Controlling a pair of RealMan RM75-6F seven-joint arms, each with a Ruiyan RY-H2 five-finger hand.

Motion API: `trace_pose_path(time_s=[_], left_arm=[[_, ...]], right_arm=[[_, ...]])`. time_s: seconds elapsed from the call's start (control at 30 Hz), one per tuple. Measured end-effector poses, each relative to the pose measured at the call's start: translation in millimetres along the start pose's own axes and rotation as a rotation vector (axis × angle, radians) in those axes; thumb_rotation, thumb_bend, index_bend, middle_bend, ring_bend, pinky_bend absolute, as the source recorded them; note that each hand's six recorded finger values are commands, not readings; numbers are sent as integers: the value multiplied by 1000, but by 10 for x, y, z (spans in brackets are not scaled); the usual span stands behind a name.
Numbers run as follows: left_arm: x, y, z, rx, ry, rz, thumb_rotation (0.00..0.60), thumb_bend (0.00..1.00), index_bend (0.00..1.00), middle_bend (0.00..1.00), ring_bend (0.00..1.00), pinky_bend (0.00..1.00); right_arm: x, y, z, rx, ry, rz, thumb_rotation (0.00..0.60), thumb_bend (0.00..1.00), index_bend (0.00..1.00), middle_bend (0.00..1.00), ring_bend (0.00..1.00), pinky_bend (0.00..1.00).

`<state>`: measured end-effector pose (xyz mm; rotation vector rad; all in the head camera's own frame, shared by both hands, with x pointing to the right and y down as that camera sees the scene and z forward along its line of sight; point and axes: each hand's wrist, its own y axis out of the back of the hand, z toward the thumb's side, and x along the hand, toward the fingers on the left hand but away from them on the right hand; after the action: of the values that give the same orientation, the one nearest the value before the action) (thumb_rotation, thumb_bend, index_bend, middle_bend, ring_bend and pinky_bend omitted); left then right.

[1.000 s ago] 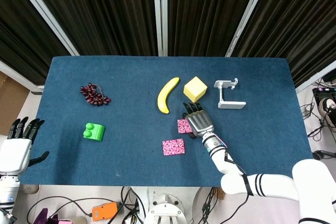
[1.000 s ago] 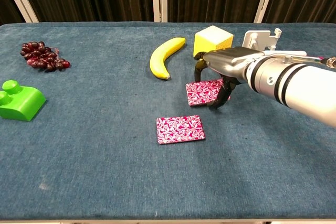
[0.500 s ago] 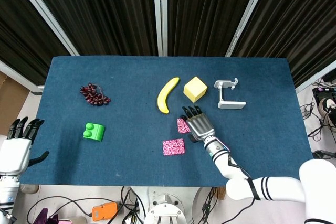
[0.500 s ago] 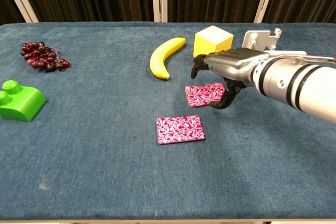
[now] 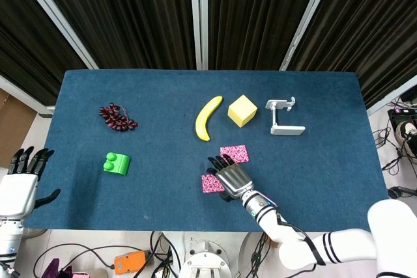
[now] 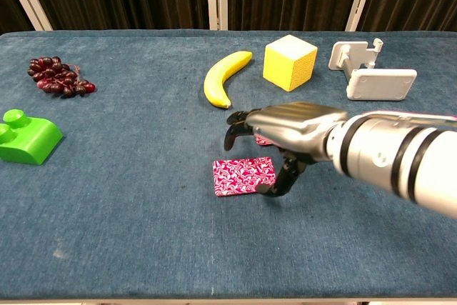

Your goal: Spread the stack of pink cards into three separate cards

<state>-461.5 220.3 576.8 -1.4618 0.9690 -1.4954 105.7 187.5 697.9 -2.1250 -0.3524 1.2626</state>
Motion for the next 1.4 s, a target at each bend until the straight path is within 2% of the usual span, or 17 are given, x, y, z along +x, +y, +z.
trace_pose_path(time_s=[0.33, 0.83, 1.4], left_arm=[[-18, -33, -32, -7, 4, -6, 600, 81, 129, 123, 18, 45], [-12, -38, -39, -7, 5, -4, 600, 80, 129, 123, 18, 46], [-5, -29, -30, -2, 3, -2, 600, 80, 130, 123, 17, 45]], right_arm=[[-68, -83, 12, 31, -39, -16, 600, 481, 308, 57, 0, 0], [-73, -135, 15, 37, -43, 0, 600, 481, 312, 58, 0, 0], [-86, -99, -8, 20, -53, -25, 600, 481, 422, 57, 0, 0]])
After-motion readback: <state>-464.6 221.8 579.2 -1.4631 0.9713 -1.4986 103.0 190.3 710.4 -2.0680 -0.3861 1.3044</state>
